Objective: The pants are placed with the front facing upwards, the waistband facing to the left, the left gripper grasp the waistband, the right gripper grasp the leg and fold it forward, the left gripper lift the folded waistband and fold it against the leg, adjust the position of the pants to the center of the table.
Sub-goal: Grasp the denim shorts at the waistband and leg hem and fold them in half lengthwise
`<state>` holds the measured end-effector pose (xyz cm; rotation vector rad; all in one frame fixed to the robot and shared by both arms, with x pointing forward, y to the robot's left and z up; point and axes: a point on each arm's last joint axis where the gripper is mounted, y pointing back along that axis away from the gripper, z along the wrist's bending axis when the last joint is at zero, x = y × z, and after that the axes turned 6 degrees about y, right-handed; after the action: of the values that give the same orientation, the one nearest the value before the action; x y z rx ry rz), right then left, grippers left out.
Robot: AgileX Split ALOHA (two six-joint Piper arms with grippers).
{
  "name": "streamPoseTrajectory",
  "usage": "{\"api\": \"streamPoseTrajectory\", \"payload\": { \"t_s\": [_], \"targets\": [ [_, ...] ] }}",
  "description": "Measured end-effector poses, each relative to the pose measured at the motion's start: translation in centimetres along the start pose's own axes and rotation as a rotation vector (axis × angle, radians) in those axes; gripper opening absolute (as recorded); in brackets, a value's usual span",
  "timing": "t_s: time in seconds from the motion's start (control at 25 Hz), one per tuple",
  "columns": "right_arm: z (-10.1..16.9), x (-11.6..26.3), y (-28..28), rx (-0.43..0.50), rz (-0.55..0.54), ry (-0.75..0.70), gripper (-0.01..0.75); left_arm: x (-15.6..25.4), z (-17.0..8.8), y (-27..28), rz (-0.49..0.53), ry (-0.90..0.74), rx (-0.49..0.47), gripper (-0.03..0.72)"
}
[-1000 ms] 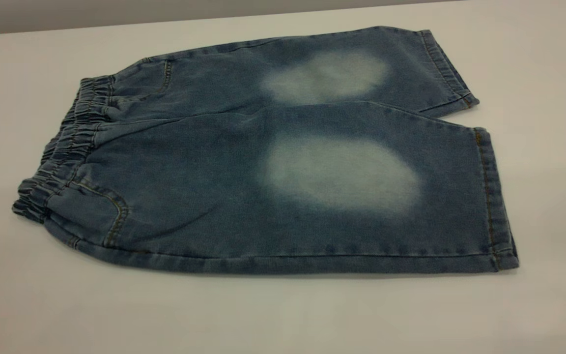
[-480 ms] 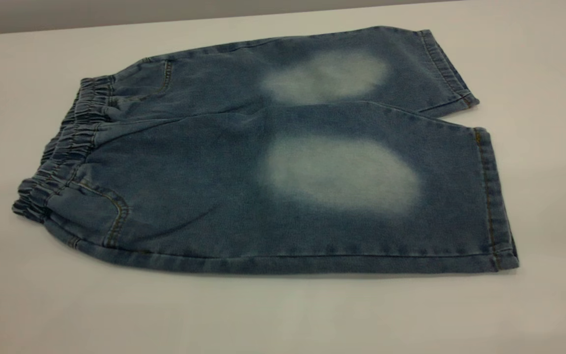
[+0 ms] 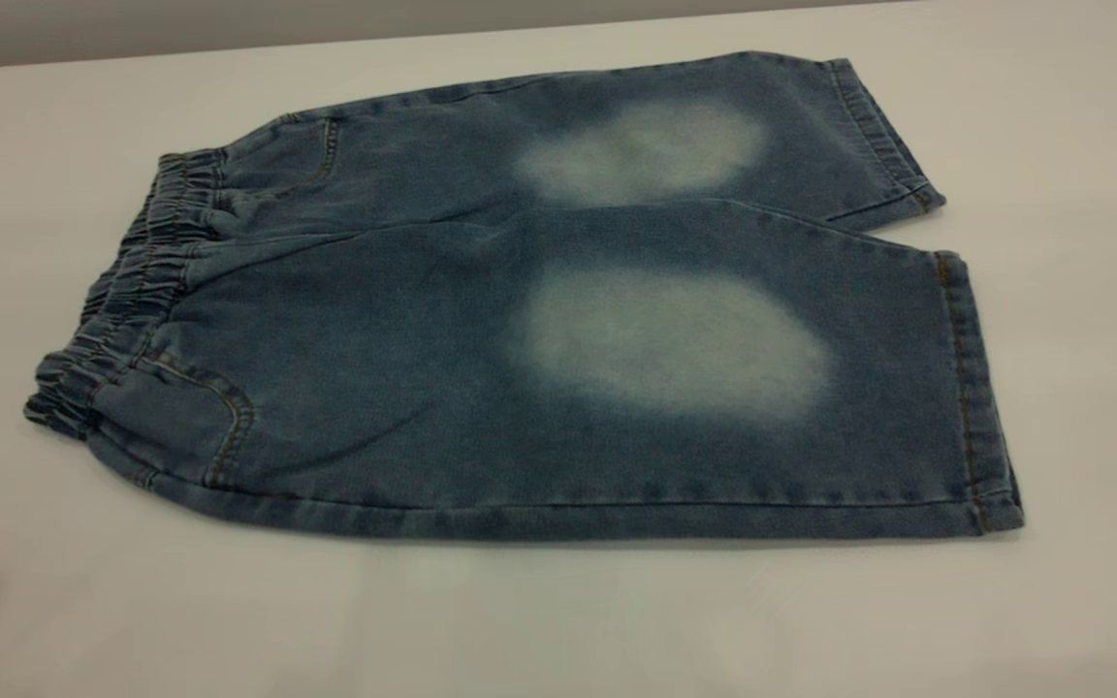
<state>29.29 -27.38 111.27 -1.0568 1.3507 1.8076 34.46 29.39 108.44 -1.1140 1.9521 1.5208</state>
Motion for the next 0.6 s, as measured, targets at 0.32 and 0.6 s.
{"api": "streamPoseTrajectory", "payload": {
  "t_s": [0.32, 0.6],
  "targets": [
    [-1.9, -1.8, -8.4, -0.060, 0.229, -0.106, 0.480, -1.3, 0.1, -8.9, 0.183, 0.070, -0.056, 0.392],
    [-3.2, -0.8, -14.5, -0.109, 0.404, -0.178, 0.480, 0.1, 1.2, -15.4, 0.331, 0.088, -0.134, 0.392]
  ]
}}
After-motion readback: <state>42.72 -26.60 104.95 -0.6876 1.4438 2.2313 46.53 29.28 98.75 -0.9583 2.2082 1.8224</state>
